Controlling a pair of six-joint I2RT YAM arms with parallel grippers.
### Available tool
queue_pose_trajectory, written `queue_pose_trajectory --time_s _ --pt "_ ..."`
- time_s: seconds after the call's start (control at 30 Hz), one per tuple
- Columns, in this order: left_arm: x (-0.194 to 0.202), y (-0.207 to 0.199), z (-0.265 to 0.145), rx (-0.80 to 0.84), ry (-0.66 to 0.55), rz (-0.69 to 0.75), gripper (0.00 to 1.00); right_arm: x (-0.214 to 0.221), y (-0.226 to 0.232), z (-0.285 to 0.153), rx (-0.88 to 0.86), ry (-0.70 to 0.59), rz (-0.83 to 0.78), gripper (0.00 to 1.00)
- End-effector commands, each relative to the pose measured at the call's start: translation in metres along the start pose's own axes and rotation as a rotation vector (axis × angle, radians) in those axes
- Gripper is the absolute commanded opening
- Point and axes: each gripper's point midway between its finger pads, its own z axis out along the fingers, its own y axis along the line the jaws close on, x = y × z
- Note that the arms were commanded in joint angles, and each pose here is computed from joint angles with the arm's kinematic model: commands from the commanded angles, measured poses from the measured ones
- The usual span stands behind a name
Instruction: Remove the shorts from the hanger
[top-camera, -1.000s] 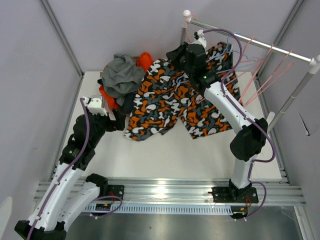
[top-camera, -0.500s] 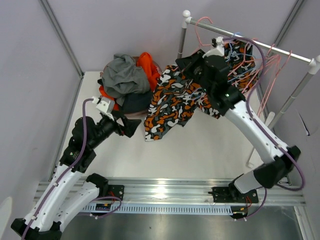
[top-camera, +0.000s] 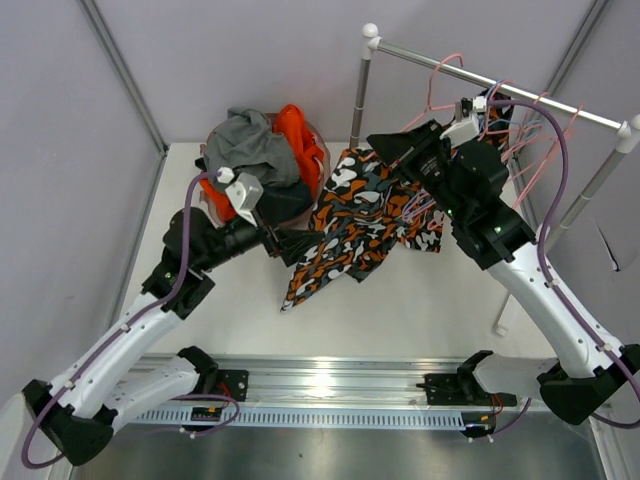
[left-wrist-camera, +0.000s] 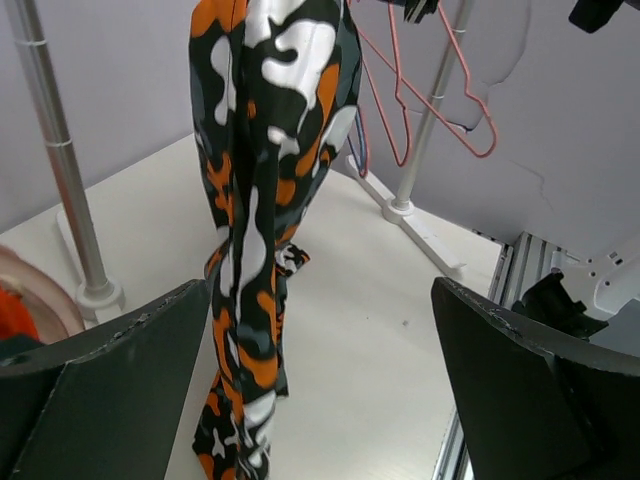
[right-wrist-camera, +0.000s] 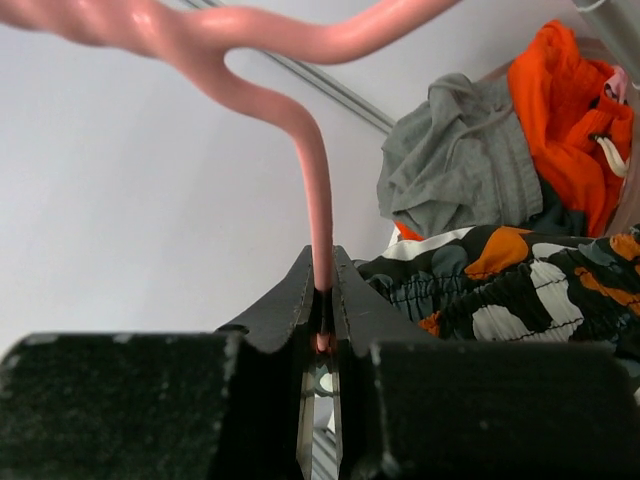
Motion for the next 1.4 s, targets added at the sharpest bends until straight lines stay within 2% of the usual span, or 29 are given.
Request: queue_pose_trajectory --time_s 0.0,0.13,0.23,0.3,0.33,0.37,0.4,0.43,0.57,0.6,0.63,0.67,0.73,0.77,0.9,0.97,1.1,1.17,1.27,1.37 --pt "-0.025 -0.012 0.017 0.079 -0.065 0.066 0.99 -0.024 0.037 -0.024 -0.124 -0.059 0.021 0.00" --pt "-0.001 -0.005 0.043 0.105 -0.007 0.036 0.99 -0.024 0.043 -0.031 -0.147 -0.053 0.039 0.00" --pt "0.025 0.001 0.061 0.117 0.046 0.000 0.89 -0.024 0.044 -0.035 -0.147 -0.049 0.038 0.00" --pt "0.036 0.005 0.070 0.118 0.053 -0.019 0.67 -0.023 0.043 -0.038 -0.146 -0.043 0.035 0.00" --pt "0.039 0.006 0.073 0.116 0.052 -0.026 0.53 -0.023 0.043 -0.038 -0.145 -0.040 0.036 0.00" --pt "0.040 0.010 0.075 0.095 0.046 -0.031 0.28 -0.022 0.042 -0.040 -0.142 -0.038 0.037 0.00" --pt "0.042 0.013 0.077 0.081 0.045 -0.042 0.07 -0.023 0.043 -0.042 -0.144 -0.041 0.035 0.00" --pt "0.040 0.015 0.077 0.062 0.039 -0.046 0.00 -0.024 0.043 -0.043 -0.143 -0.042 0.036 0.00" --pt "0.027 0.008 0.061 0.006 0.007 -0.019 0.00 -0.029 0.041 -0.045 -0.127 -0.057 0.018 0.00" --pt "0.034 0.002 0.055 -0.011 0.030 -0.024 0.00 -0.030 0.040 -0.045 -0.120 -0.062 0.015 0.00" --pt "0.014 -0.008 0.038 -0.014 -0.023 -0.004 0.00 -0.034 0.037 -0.045 -0.112 -0.070 0.012 0.00" --pt "0.024 -0.011 0.028 -0.029 -0.012 -0.009 0.00 -0.034 0.035 -0.044 -0.107 -0.069 0.011 0.00" --pt "0.004 -0.032 -0.004 -0.024 -0.081 -0.007 0.00 -0.039 0.029 -0.041 -0.097 -0.073 0.022 0.00" --pt "0.021 -0.034 -0.014 -0.027 -0.059 -0.025 0.00 -0.043 0.027 -0.040 -0.092 -0.082 0.026 0.00" --pt "0.034 -0.062 -0.062 0.035 -0.070 -0.109 0.00 -0.049 0.026 -0.037 -0.096 -0.084 0.023 0.00" --pt "0.052 -0.072 -0.081 0.079 -0.032 -0.156 0.00 -0.054 0.024 -0.034 -0.091 -0.095 0.022 0.00" --pt "0.068 -0.093 -0.083 0.149 0.029 -0.211 0.00 -0.059 0.023 -0.029 -0.091 -0.105 0.032 0.00" --pt "0.072 -0.090 -0.075 0.105 0.046 -0.236 0.00 -0.062 0.022 -0.026 -0.093 -0.111 0.046 0.00" --pt "0.106 -0.088 -0.057 0.072 0.125 -0.240 0.00 -0.065 0.027 -0.024 -0.105 -0.113 0.059 0.00" --pt "0.141 -0.077 -0.040 -0.050 0.154 -0.235 0.00 -0.064 0.029 -0.020 -0.111 -0.092 0.076 0.00"
